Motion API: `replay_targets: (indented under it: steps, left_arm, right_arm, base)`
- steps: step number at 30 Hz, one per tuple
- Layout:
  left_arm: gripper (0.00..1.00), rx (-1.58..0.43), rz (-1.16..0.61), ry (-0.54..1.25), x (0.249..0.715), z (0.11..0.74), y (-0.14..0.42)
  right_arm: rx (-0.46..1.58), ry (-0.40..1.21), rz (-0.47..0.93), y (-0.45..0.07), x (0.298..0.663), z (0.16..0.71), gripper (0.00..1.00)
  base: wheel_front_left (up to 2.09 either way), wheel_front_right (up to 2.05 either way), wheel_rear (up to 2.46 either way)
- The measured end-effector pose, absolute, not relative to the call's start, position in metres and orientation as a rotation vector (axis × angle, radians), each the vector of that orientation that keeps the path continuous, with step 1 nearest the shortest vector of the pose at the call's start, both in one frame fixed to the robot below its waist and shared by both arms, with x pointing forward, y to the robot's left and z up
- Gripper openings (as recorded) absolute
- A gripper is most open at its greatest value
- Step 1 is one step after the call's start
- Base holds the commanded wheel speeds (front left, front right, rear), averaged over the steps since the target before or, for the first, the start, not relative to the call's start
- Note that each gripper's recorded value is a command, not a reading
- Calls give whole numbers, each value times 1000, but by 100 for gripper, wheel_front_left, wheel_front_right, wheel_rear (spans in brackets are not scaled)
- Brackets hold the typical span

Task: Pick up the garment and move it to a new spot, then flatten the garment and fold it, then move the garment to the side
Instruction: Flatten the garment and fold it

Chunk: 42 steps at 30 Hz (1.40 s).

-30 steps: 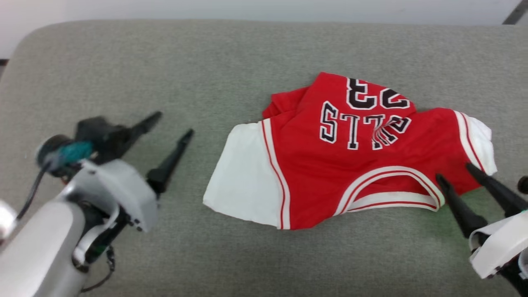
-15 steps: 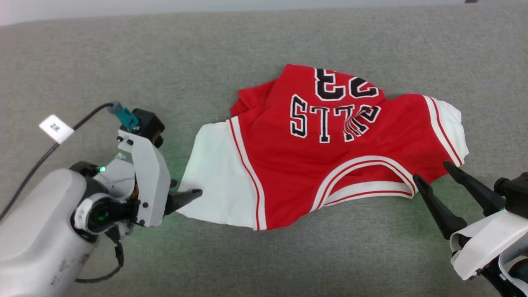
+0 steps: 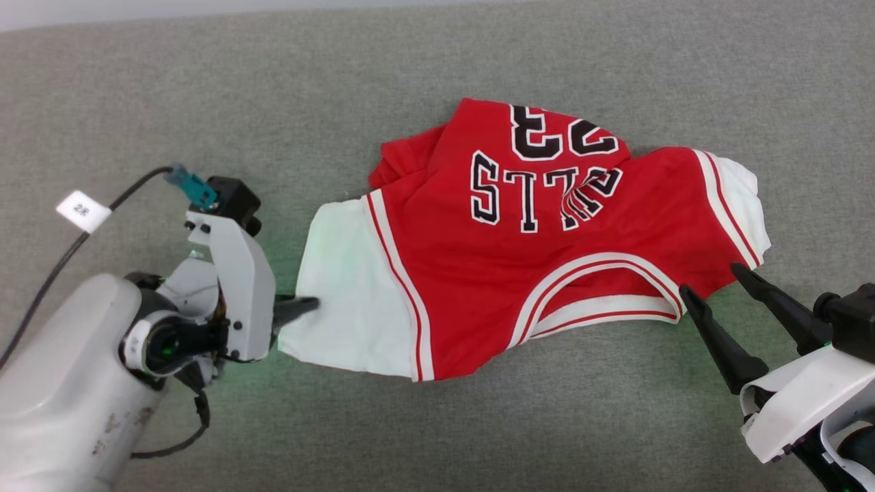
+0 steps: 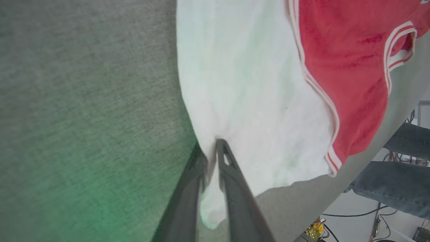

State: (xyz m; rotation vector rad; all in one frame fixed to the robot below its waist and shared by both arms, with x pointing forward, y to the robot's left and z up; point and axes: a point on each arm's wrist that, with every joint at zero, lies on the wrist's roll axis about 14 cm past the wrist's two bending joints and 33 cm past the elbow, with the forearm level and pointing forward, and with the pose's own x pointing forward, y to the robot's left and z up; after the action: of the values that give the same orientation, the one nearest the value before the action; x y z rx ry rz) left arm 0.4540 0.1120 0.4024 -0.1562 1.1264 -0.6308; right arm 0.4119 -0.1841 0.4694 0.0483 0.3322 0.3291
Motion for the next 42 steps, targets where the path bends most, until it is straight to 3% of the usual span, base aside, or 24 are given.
replay_targets:
  steps: [10, 16, 17, 18, 19, 20, 29, 42]
  left_arm:
    - [0, -92, -375, 1061, 477, 407, 191]
    - [3, -104, -348, 1046, 473, 405, 198]
    - [23, -107, -351, 1037, 473, 405, 196]
    - [23, -108, -352, 1024, 474, 406, 195]
    - [55, -105, -351, 1004, 476, 408, 194]
    - [100, -100, -353, 979, 479, 410, 194]
    - [100, -67, -332, 624, 487, 445, 193]
    - [100, -141, -222, 230, 441, 465, 183]
  right_arm:
    - [41, 332, 346, -180, 416, 472, 100]
    - [32, 344, 361, -177, 416, 471, 100]
    - [29, 344, 362, -177, 415, 471, 100]
    - [23, 347, 365, -178, 415, 471, 100]
    - [10, 357, 370, -178, 414, 471, 100]
    - [-11, 366, 375, -180, 413, 470, 100]
    - [-223, 481, 467, -187, 401, 461, 100]
    - [-447, 695, 614, -198, 414, 439, 100]
  base:
    - [0, 0, 0]
    - [0, 0, 0]
    - [0, 0, 0]
    - [0, 0, 0]
    - [0, 0, 0]
    - [0, 0, 0]
    - [0, 0, 0]
    - [0, 0, 0]
